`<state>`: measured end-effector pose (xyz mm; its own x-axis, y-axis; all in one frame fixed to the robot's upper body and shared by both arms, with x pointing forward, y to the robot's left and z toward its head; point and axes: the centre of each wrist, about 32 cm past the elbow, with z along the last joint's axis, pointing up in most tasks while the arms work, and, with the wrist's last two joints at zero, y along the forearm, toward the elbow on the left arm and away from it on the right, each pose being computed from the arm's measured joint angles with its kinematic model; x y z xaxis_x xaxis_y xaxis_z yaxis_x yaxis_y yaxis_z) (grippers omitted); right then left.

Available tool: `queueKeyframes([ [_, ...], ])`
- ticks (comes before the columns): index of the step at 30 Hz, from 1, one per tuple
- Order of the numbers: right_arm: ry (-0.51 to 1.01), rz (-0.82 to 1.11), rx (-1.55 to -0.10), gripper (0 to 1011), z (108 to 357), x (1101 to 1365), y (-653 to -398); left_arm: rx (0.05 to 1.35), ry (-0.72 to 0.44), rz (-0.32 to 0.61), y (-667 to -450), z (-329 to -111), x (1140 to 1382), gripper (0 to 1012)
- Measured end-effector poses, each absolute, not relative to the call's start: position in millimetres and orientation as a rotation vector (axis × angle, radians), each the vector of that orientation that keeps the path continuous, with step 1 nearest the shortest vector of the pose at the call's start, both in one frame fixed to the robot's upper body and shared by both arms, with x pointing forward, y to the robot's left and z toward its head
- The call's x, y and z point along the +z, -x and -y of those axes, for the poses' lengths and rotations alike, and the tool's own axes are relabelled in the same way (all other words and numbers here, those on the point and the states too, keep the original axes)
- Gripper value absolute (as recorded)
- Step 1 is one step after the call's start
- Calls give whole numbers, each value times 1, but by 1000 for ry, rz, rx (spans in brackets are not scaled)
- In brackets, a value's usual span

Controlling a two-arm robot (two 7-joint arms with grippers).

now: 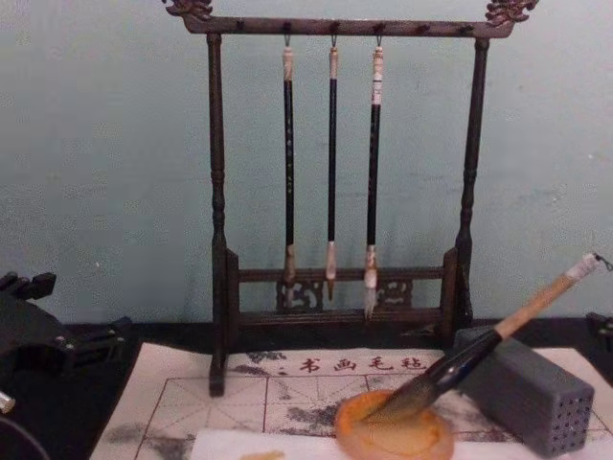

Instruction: Pick up the brush from the inkstone, write on the paper, then place the brush back to its original position.

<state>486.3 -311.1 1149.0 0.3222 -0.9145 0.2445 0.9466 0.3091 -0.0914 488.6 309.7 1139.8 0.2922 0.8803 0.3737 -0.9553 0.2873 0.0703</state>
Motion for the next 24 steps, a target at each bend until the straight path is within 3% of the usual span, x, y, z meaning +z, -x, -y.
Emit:
queueKeyframes([
  [24, -172, -440, -1199, 1002, 292, 1158, -491, 1248, -304, 285, -489, -310, 1140, 1001],
])
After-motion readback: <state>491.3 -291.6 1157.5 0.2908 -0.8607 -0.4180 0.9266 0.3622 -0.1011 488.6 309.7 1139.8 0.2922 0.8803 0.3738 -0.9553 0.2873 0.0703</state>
